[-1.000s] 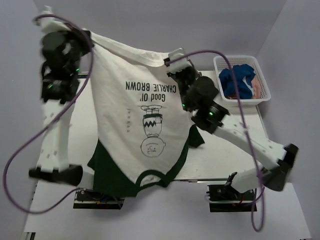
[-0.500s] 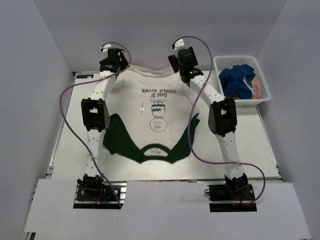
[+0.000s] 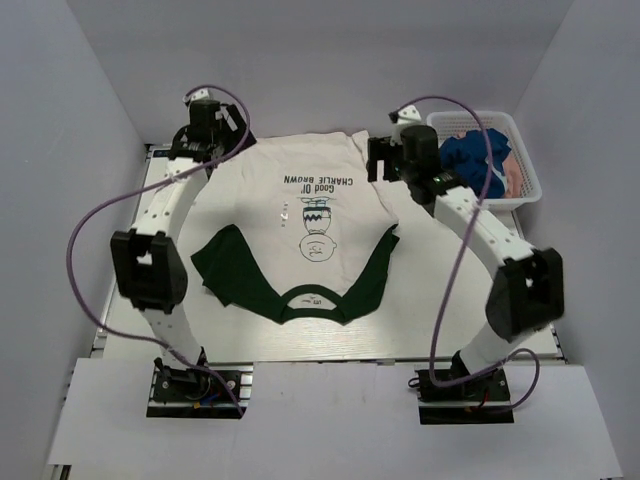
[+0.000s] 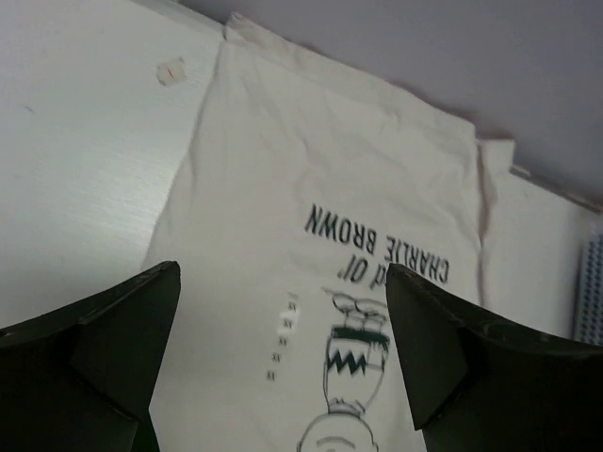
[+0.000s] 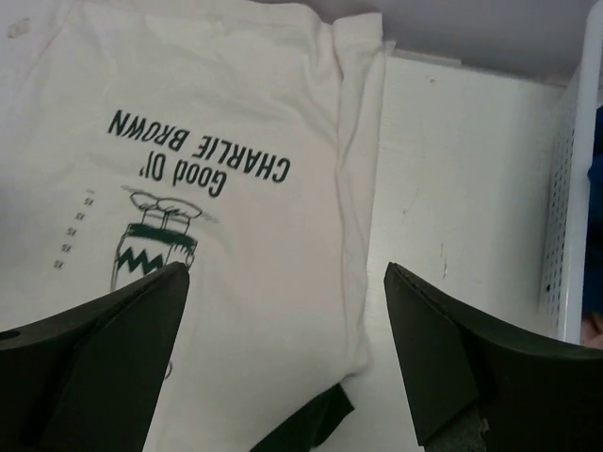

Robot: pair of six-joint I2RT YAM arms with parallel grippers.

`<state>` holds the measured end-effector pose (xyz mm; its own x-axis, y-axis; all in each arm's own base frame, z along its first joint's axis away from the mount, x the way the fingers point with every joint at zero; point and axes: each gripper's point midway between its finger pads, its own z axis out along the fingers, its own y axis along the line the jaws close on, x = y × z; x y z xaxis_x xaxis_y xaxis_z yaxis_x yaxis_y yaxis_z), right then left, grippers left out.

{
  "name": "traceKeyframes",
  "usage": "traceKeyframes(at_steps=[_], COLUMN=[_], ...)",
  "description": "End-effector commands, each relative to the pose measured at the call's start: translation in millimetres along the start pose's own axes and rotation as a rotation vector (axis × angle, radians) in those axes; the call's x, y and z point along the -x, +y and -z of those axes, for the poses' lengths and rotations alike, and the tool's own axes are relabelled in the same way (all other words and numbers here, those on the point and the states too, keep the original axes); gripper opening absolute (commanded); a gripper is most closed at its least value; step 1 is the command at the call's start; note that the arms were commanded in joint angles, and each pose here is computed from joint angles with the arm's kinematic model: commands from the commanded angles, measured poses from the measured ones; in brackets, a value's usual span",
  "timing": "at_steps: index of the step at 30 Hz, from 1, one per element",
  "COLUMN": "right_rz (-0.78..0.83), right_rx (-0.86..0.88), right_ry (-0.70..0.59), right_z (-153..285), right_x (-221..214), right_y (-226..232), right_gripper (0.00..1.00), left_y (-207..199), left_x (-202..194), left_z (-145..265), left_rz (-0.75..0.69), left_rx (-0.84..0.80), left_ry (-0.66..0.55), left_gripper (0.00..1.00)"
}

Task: Fold and stack the t-shirts

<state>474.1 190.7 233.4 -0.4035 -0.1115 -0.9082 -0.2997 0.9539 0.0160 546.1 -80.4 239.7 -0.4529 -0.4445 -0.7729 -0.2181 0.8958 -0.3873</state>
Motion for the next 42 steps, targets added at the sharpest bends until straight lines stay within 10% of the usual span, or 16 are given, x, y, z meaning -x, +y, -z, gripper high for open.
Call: traceKeyframes(at_steps=[1,13,21,31,42], right_rz=[-0.155,-0.052,-0.022,-0.103,0.161], right_rx=[0.053,0.464,0.308,0.268,0.709], right_ry=[0.041,0.176,0.4,0.485,0.584], right_z=[26.1,5.8,-43.3,19.8,176.0], right_x=[-31.4,-87.5,-159.9,-240.7,-294.8], right_y=[4.5,73.9,61.3,56.5,213.9], right_gripper=[0.9,0.9,0.9,0.9,0.9], left_y=[12.6,91.7,135.8,179.9,145.7], left_x=[-92.3,-242.3,-280.2,-243.3,-155.1], left_z=[27.0,113.3,114.5,25.5,-151.4], left_rz=[0.028,0.044,0.053,-0.051,-0.214], left_rx=[-0.032,0.124,0.262,0.536,0.457], left_ry=[0.262,0.522,0.582,0.519,0.434], left_gripper=[1.0,1.0,1.0,1.0,1.0])
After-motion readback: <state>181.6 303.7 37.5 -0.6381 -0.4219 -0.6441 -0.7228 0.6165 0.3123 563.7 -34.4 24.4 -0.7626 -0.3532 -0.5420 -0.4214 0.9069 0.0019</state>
